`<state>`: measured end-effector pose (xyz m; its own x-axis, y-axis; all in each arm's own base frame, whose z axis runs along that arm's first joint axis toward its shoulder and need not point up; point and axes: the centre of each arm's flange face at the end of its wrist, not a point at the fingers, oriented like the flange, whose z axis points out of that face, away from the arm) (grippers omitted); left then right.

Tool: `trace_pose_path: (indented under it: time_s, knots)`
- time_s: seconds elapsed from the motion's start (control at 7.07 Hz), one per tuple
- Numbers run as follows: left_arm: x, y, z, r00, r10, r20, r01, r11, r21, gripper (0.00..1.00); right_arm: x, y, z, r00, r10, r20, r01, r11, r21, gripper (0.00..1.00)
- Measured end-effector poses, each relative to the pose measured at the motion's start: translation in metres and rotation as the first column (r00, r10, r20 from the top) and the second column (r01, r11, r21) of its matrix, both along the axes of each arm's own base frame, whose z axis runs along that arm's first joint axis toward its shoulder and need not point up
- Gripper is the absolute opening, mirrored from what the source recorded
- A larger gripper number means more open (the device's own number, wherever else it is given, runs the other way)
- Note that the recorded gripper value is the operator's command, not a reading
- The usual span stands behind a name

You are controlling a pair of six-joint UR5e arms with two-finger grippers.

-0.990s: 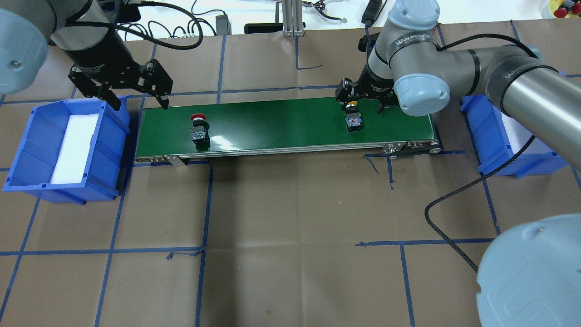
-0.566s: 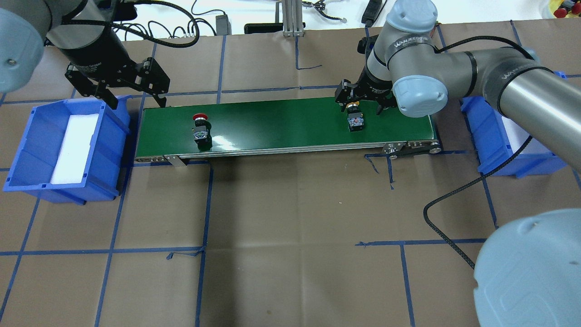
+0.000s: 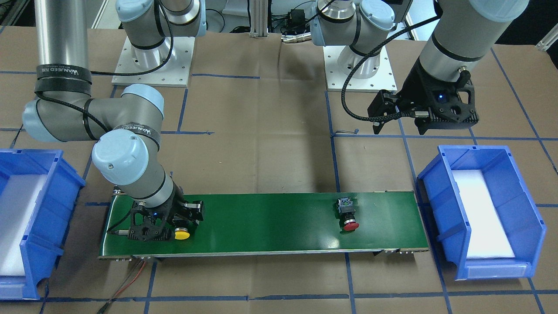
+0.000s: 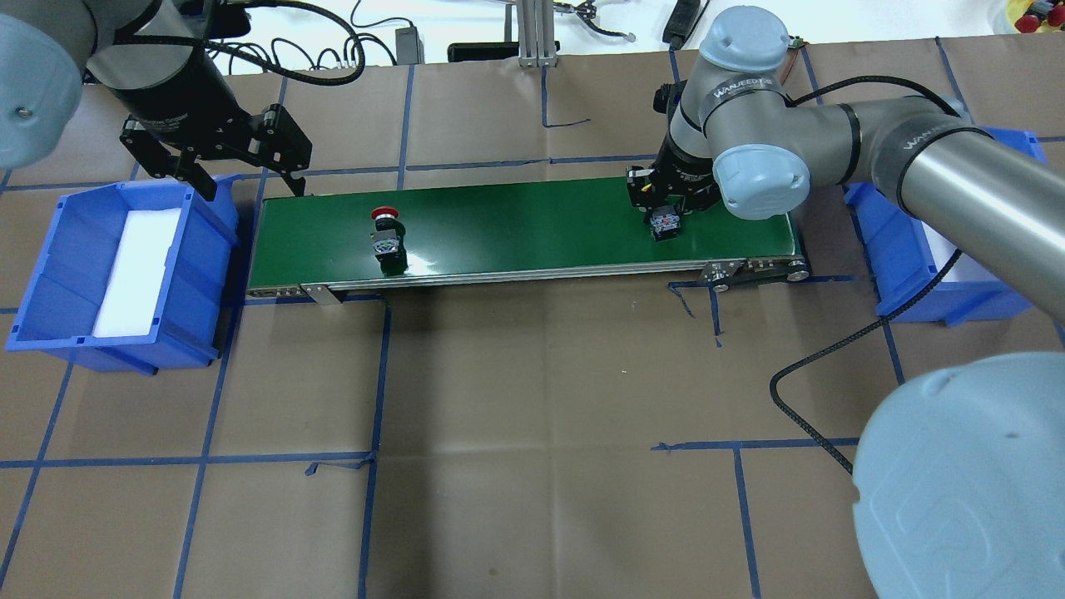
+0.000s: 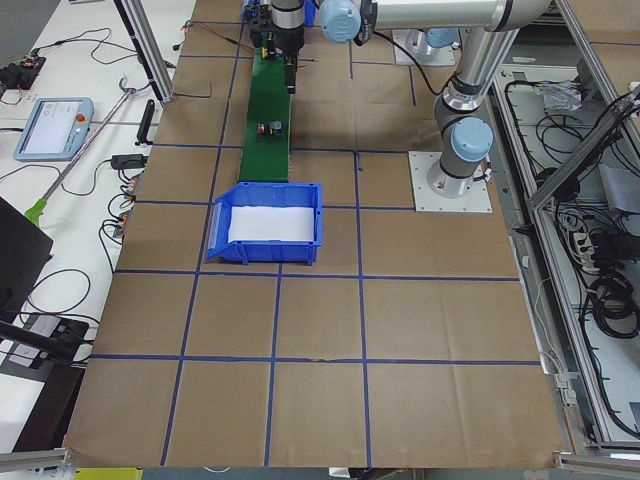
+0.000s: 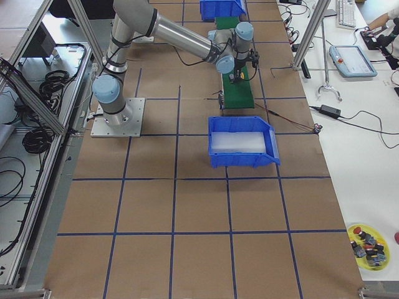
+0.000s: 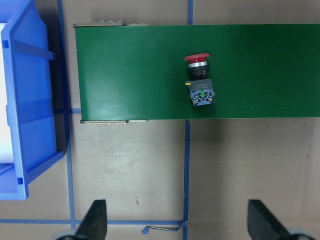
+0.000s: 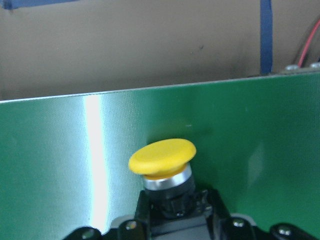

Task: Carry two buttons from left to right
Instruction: 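Grasp the yellow button on the belt with the right gripper and lift, then carry the yellow button into the right bin and lower it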

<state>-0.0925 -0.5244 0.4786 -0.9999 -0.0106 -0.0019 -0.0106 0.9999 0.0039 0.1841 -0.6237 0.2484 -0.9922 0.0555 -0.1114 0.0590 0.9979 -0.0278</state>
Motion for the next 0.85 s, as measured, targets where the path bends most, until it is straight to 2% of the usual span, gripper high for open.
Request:
trace_pose_path:
  time_s: [0.28,0.42,0.57,0.85]
  knots:
    - [0.0,0.0,0.001,1.0,0.004,0.0,-0.004,1.0,-0.001,0.99,-0.009,-0.01,0.026,0.998,0.029,-0.053,-0.031,0.999,-0.037,0.04]
    - [0.0,0.0,0.0,1.0,0.008,0.0,-0.008,1.0,0.0,0.99,-0.024,-0.019,0.054,0.997,0.034,-0.075,-0.038,0.998,-0.058,0.04]
    - [0.0,0.0,0.0,1.0,0.01,0.0,-0.01,1.0,0.0,0.99,-0.056,-0.027,0.092,0.996,0.019,-0.091,-0.025,0.997,-0.07,0.04]
    - [-0.002,0.0,0.0,1.0,0.013,0.0,-0.013,1.0,0.0,0.99,-0.182,-0.028,0.16,0.991,0.05,-0.121,-0.057,0.997,-0.054,0.05]
